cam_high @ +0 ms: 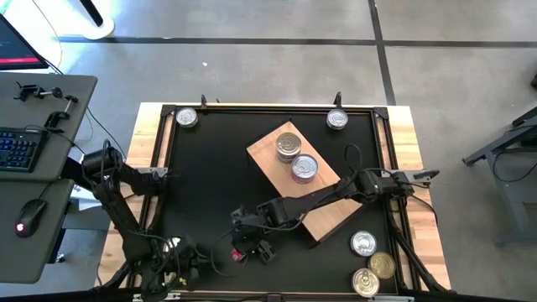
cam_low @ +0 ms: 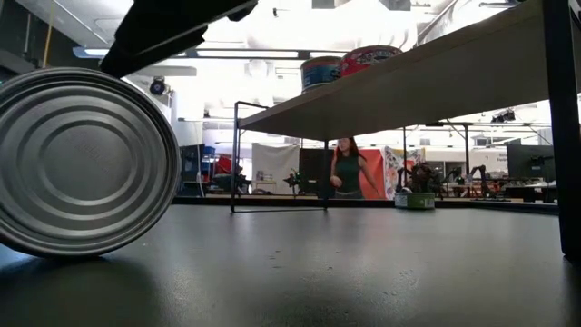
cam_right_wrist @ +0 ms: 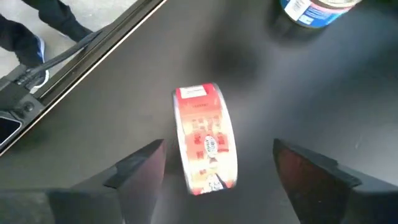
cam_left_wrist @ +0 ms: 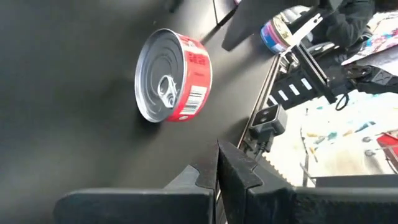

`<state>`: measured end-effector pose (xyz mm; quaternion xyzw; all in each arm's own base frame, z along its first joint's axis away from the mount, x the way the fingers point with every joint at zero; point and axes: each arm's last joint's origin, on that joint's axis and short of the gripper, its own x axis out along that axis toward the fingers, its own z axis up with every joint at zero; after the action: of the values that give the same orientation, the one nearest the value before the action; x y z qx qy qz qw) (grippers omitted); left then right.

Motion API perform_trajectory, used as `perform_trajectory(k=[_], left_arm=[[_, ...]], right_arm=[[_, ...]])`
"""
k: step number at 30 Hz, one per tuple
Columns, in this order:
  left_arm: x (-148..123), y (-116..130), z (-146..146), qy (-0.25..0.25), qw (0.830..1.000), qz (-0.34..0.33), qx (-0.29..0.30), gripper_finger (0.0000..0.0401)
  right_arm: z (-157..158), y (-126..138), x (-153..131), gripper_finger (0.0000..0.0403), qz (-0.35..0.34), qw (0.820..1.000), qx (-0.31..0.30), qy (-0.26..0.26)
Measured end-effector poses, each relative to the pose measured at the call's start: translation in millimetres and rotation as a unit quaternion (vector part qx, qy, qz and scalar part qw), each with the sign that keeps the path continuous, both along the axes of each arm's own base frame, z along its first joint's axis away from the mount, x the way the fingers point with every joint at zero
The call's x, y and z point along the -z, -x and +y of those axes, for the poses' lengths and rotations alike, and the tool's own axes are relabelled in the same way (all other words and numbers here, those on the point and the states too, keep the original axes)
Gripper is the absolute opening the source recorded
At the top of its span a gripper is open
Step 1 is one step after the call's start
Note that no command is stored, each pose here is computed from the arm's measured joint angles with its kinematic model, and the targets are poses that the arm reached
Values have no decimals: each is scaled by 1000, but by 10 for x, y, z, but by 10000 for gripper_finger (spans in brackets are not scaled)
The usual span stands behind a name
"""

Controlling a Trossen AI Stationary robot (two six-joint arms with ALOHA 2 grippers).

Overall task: Stack canned seafood by type on shelf
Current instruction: Stack the red tuna can on top of the red tuna can on the shelf

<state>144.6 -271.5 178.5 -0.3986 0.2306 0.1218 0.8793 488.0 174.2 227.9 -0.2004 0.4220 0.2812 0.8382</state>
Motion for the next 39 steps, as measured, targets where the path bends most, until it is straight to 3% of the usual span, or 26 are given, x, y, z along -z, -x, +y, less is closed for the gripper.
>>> perform_trajectory(k=[18,22,26,33,39], left_arm=[[-14,-78,17,-1,1000,-5,-4,0],[-23,-84,5,4,1000,-9,-1,0],[-27,-86,4,1,1000,-12,-1,0],[-49,-86,35,-53,998,-41,-11,0],[-47,-79,75,-85,995,-48,-19,0]], right_arm=[[72,-94,424,279,23,999,-21,14],[133,-74,424,221,15,999,-28,31],[194,-52,374,122,22,1000,-7,20],[224,51,-135,115,9,998,47,-37],[118,411,-1073,115,-89,986,142,-13]])
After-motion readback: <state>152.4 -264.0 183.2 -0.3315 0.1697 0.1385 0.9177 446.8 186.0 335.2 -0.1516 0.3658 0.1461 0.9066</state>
